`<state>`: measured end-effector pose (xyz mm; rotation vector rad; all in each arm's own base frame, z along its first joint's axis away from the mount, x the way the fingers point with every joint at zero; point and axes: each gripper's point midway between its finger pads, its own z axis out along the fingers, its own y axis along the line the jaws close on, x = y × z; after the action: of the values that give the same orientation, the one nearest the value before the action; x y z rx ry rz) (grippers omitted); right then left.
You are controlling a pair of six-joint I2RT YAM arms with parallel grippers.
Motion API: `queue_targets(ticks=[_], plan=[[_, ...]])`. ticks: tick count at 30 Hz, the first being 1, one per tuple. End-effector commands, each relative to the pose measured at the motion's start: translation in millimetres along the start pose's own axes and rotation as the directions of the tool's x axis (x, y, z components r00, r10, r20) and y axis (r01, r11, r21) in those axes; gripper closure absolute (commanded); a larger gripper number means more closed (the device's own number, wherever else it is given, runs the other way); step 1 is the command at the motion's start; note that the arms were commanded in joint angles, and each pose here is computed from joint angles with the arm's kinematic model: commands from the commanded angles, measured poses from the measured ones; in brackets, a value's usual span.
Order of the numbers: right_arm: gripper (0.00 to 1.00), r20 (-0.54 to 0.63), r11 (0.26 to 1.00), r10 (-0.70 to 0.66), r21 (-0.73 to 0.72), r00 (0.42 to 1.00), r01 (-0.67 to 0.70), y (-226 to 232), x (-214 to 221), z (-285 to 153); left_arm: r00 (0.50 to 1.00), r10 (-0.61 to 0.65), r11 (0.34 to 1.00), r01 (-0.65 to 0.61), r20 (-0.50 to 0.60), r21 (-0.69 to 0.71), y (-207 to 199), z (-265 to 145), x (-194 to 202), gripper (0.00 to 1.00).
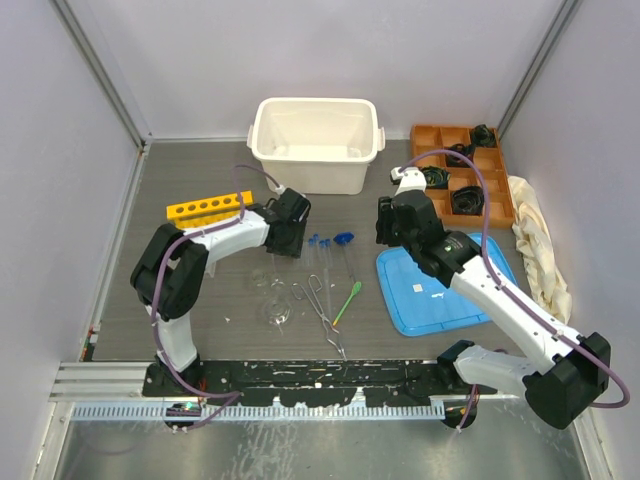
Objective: Organize the chemistry lab equipment
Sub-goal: Pick up the test tube at the center of the board.
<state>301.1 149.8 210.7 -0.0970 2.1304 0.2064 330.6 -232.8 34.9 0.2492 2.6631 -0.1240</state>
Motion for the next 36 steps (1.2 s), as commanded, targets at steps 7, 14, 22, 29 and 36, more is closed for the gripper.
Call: queue_targets(ticks=[7, 14, 22, 29, 36], plan=[[0.57, 0.040, 0.999, 0.031, -0.015, 0.999, -0.031, 5, -11, 4, 1.000, -0.004, 1.000, 0.004, 0.009, 0.020, -4, 0, -2, 0.58], [0.57, 0.031, 0.999, 0.031, -0.015, 0.999, -0.031, 5, -7, 8, 1.000, -0.024, 0.998, 0.023, 0.012, 0.052, -10, -7, -2, 0.58], [0.57, 0.029, 1.000, 0.025, -0.010, 0.999, -0.025, 4, -4, 9, 1.000, -0.016, 0.999, 0.016, -0.019, 0.047, -13, 2, 7, 0.58], [0.56, 0.027, 1.000, 0.023, -0.005, 0.999, -0.023, 3, -4, 10, 0.999, -0.010, 0.999, 0.012, -0.039, 0.043, -15, 5, 12, 0.58], [0.57, 0.027, 1.000, 0.024, -0.006, 0.999, -0.024, 3, -4, 11, 0.998, 0.001, 0.999, 0.001, -0.062, 0.032, -14, 4, 18, 0.64]])
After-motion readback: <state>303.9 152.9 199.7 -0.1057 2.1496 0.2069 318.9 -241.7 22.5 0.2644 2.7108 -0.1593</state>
